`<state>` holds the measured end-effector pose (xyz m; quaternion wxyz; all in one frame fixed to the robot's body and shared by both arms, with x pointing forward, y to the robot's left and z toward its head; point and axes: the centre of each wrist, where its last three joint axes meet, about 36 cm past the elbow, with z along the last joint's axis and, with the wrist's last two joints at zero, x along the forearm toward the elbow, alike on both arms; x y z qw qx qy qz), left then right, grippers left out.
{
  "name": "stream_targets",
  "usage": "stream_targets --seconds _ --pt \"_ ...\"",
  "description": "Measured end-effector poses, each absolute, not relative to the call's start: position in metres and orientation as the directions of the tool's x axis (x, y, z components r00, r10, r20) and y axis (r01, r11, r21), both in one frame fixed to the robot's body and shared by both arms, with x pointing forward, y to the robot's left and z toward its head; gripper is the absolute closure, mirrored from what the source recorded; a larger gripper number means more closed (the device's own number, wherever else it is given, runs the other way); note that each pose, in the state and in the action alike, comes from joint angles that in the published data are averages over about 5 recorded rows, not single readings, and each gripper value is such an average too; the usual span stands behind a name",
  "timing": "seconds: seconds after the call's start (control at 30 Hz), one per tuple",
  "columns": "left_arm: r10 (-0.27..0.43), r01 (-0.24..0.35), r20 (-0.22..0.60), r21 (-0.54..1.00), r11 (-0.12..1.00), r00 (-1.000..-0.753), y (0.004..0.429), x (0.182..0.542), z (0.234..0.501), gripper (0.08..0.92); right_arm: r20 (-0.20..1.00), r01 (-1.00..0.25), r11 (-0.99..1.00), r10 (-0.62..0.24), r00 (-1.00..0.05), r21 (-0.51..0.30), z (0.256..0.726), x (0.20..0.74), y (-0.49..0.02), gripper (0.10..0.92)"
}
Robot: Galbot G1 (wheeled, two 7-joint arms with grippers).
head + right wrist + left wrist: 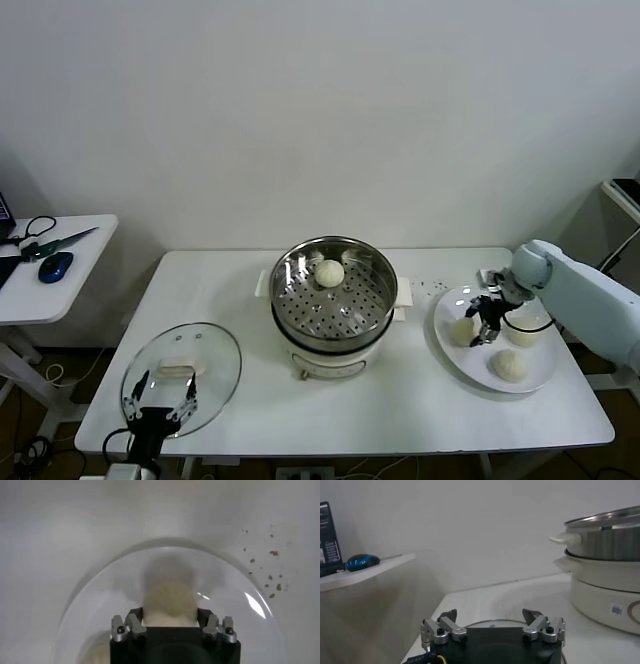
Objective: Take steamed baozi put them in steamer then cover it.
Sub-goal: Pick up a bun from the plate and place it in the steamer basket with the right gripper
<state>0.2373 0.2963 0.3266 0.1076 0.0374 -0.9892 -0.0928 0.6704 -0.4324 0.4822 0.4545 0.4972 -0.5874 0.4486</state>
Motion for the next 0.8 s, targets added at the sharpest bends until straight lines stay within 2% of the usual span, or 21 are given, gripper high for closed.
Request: stream_targets --seconds 0.23,0.5,0.8 --pt "-0.079 -0.041 0.2 0.188 0.981 -0.977 0.292 0.238 0.33 0.177 0.967 -0.988 0.068 -0.207 -0.15 -0.139 0.561 0.696 -0.405 0.328" --pt "-0.056 -0.024 0.179 0.177 0.984 -0.982 0.285 0.241 0.335 0.177 0.944 -0.979 -0.011 -0.266 -0.192 -0.202 0.659 0.716 -0.331 0.327" --pt "-0.031 -0.004 0.159 0.165 0.986 -0.987 0.275 0.246 0.341 0.177 0.927 -0.974 -0.092 -0.337 -0.167 -0.209 0.702 0.721 -0.217 0.327"
